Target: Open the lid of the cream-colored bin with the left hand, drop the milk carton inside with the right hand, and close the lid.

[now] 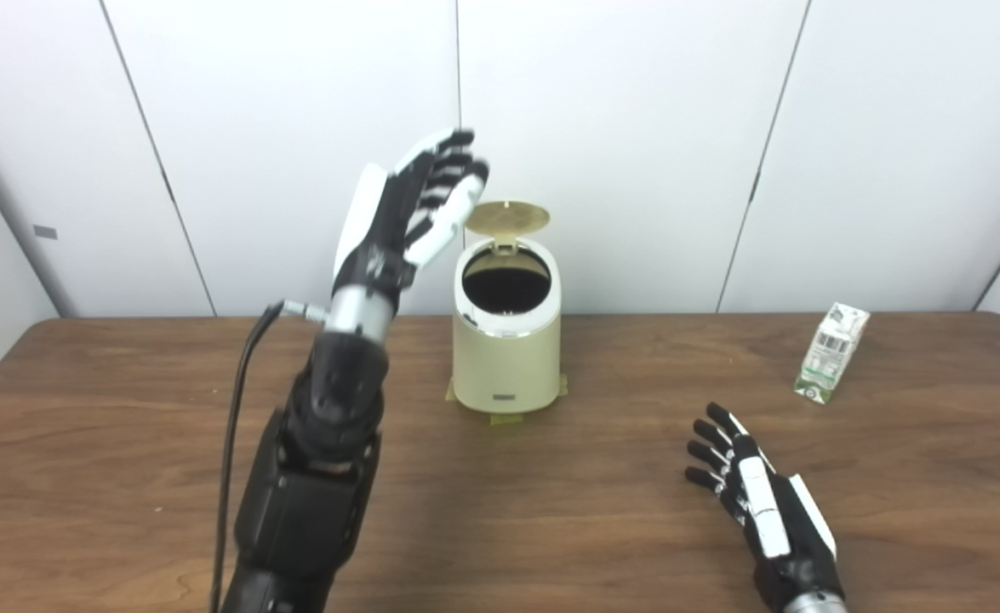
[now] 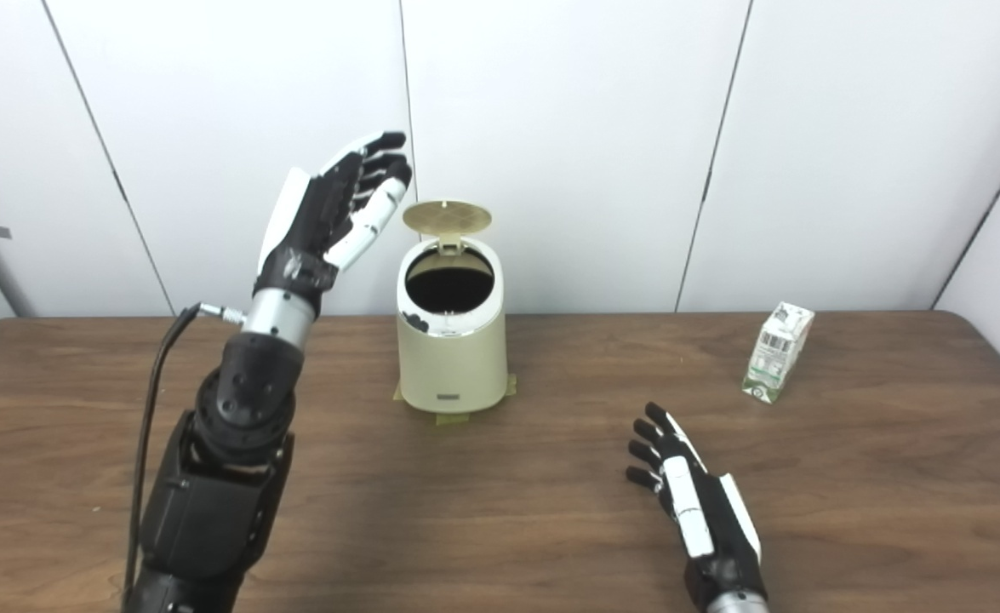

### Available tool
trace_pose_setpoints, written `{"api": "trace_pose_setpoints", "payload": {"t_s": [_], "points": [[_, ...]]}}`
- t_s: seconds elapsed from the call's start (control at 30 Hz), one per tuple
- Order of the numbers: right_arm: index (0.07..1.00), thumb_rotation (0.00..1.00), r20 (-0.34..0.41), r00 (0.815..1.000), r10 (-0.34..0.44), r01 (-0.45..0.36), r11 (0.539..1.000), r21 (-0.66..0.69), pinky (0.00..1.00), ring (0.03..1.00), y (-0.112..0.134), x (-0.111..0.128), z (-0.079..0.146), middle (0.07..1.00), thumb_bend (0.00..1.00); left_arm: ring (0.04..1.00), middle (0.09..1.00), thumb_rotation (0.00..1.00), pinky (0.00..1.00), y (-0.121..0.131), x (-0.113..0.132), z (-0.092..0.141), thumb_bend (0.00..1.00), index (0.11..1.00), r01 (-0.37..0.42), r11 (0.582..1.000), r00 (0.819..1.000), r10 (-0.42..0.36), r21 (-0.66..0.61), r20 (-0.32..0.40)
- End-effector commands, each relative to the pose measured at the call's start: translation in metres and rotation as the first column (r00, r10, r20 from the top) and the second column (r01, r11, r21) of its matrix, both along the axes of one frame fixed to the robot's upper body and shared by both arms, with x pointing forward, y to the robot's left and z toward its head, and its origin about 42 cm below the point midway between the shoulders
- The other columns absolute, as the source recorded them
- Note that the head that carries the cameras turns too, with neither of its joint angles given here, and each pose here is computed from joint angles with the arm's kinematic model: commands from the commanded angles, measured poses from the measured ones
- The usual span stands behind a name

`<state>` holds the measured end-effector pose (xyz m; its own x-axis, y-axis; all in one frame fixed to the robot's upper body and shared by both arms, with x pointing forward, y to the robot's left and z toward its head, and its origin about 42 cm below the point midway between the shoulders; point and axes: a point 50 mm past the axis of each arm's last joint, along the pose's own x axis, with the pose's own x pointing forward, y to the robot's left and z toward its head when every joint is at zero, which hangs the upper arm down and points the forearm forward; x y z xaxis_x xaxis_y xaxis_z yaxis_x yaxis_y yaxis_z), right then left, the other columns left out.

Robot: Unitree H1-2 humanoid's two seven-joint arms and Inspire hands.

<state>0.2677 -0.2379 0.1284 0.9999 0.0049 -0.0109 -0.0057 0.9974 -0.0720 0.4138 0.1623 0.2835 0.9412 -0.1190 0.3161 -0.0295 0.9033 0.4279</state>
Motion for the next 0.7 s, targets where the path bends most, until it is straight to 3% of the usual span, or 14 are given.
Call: {"api": "trace_pose_setpoints", "payload": {"t_s": [0.0, 0.07, 0.17, 0.27, 0.33, 0.43, 0.57, 0.67], "points": [[0.910, 1.00, 0.045, 0.999, 0.017, -0.017, 1.000, -0.009, 0.78, 0.870, -0.001, 0.005, 0.010, 0.900, 0.61, 0.798, 0.817, 0.71, 0.75, 0.002, -0.008, 0.017, 0.39, 0.850, 0.012, 1.000, 0.994, -0.010, -0.016, 0.108], [0.907, 1.00, 0.047, 0.999, 0.017, -0.016, 1.000, -0.013, 0.78, 0.866, -0.002, 0.005, 0.011, 0.899, 0.61, 0.808, 0.825, 0.67, 0.76, 0.008, -0.018, 0.003, 0.37, 0.856, 0.013, 0.999, 0.997, -0.010, -0.033, 0.077], [0.897, 0.97, 0.068, 0.998, -0.003, 0.004, 1.000, -0.011, 0.77, 0.858, -0.004, 0.007, 0.013, 0.893, 0.57, 0.819, 0.837, 0.71, 0.76, 0.016, -0.036, -0.017, 0.35, 0.863, -0.002, 0.999, 1.000, 0.003, -0.050, 0.024], [0.885, 0.81, 0.107, 0.993, -0.041, 0.041, 0.999, 0.000, 0.73, 0.845, -0.005, 0.010, 0.016, 0.881, 0.54, 0.822, 0.843, 0.72, 0.76, 0.023, -0.051, -0.032, 0.33, 0.865, -0.014, 0.997, 1.000, 0.013, -0.073, -0.017], [0.882, 0.60, 0.130, 0.990, -0.061, 0.061, 0.998, 0.009, 0.71, 0.835, -0.005, 0.012, 0.018, 0.871, 0.56, 0.827, 0.845, 0.74, 0.76, 0.028, -0.062, -0.040, 0.32, 0.869, -0.031, 0.997, 0.999, 0.028, -0.078, -0.046], [0.879, 0.45, 0.149, 0.986, -0.081, 0.078, 0.997, 0.030, 0.71, 0.836, -0.005, 0.015, 0.022, 0.873, 0.58, 0.849, 0.860, 0.82, 0.77, 0.035, -0.075, -0.051, 0.31, 0.882, -0.052, 0.996, 0.996, 0.046, -0.078, -0.077], [0.878, 0.41, 0.176, 0.980, -0.097, 0.095, 0.995, 0.022, 0.72, 0.837, -0.012, 0.016, 0.030, 0.877, 0.60, 0.884, 0.883, 0.90, 0.84, 0.043, -0.093, -0.063, 0.34, 0.905, -0.088, 0.992, 0.989, 0.077, -0.087, -0.123], [0.894, 0.38, 0.186, 0.978, -0.100, 0.096, 0.995, 0.030, 0.76, 0.862, -0.019, 0.016, 0.034, 0.898, 0.62, 0.886, 0.888, 0.91, 0.84, 0.047, -0.101, -0.070, 0.35, 0.915, -0.096, 0.989, 0.986, 0.079, -0.113, -0.147]]}}
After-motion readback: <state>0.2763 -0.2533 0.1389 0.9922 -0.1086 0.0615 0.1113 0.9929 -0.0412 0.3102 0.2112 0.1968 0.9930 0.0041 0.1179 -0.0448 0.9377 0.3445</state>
